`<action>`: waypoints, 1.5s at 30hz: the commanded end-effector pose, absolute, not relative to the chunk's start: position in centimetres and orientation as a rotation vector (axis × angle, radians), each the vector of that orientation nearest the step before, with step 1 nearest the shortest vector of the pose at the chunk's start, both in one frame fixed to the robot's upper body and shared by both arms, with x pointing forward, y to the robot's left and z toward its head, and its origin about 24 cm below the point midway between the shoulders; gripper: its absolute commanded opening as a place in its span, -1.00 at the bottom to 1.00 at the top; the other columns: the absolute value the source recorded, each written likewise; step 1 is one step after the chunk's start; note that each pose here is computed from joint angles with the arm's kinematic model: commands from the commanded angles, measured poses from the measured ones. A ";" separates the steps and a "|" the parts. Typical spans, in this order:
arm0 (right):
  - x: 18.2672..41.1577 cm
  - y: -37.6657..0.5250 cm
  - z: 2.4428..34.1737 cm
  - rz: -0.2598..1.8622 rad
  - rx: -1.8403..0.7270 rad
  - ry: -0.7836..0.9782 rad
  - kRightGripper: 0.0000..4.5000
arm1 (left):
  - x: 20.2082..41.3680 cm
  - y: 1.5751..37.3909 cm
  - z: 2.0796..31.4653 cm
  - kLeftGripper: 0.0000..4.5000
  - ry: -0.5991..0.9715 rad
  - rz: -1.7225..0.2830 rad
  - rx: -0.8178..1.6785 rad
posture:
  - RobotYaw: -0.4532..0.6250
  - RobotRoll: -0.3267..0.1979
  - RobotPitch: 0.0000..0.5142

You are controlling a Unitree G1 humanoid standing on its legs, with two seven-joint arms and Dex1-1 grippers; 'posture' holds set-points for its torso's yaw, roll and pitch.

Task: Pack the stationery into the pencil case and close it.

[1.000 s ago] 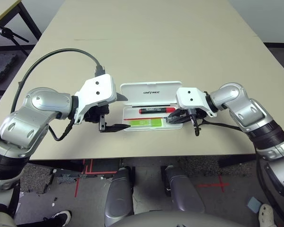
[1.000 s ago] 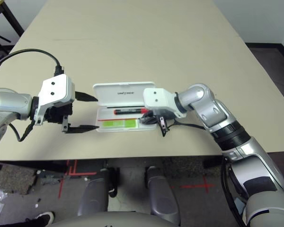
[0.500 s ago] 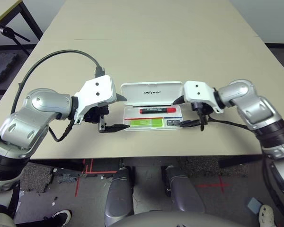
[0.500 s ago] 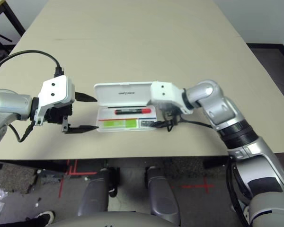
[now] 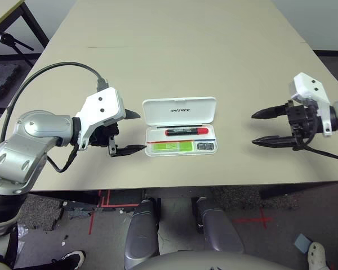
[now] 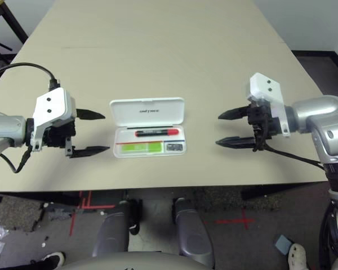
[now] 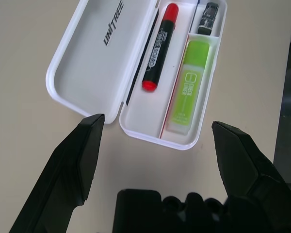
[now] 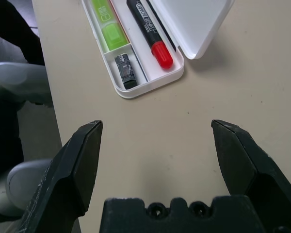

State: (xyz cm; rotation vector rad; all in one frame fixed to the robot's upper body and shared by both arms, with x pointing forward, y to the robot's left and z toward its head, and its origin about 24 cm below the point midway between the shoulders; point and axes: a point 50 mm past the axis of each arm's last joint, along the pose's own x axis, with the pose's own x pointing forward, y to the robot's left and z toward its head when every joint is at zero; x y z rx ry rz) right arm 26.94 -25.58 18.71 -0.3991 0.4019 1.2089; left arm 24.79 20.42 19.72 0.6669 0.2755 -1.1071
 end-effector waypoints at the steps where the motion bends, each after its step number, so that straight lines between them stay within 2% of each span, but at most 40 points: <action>1: 26.7 -25.5 18.9 1.200 -0.392 0.377 1.00 | 25.0 20.9 19.2 0.83 0.292 -1.110 0.623 | -0.28 0.25 -0.34; 4: 26.8 -25.3 18.7 1.196 -0.391 0.371 1.00 | 25.5 21.6 18.4 0.41 0.323 -1.083 0.617 | -0.28 0.25 -0.34; 12: 27.1 -25.0 18.8 1.196 -0.386 0.337 1.00 | 28.0 23.7 16.5 -0.98 0.298 -0.908 0.767 | -0.27 0.25 -0.37; 19: 27.3 -24.6 18.9 1.202 -0.383 0.321 1.00 | 29.7 22.2 15.8 -1.00 0.157 -0.866 0.613 | -0.29 0.25 -0.38; 30: 27.1 -24.6 18.8 1.201 -0.383 0.326 1.00 | 31.4 20.0 14.7 -1.00 0.094 -0.847 0.483 | -0.31 0.25 -0.39; 37: 27.1 -24.6 18.6 1.197 -0.385 0.326 1.00 | 31.4 18.5 15.1 -1.00 0.055 -0.910 0.440 | -0.31 0.25 -0.41; 45: 27.2 -24.5 18.3 1.194 -0.390 0.332 1.00 | 29.7 17.1 15.8 -1.00 0.030 -1.077 0.413 | -0.32 0.25 -0.41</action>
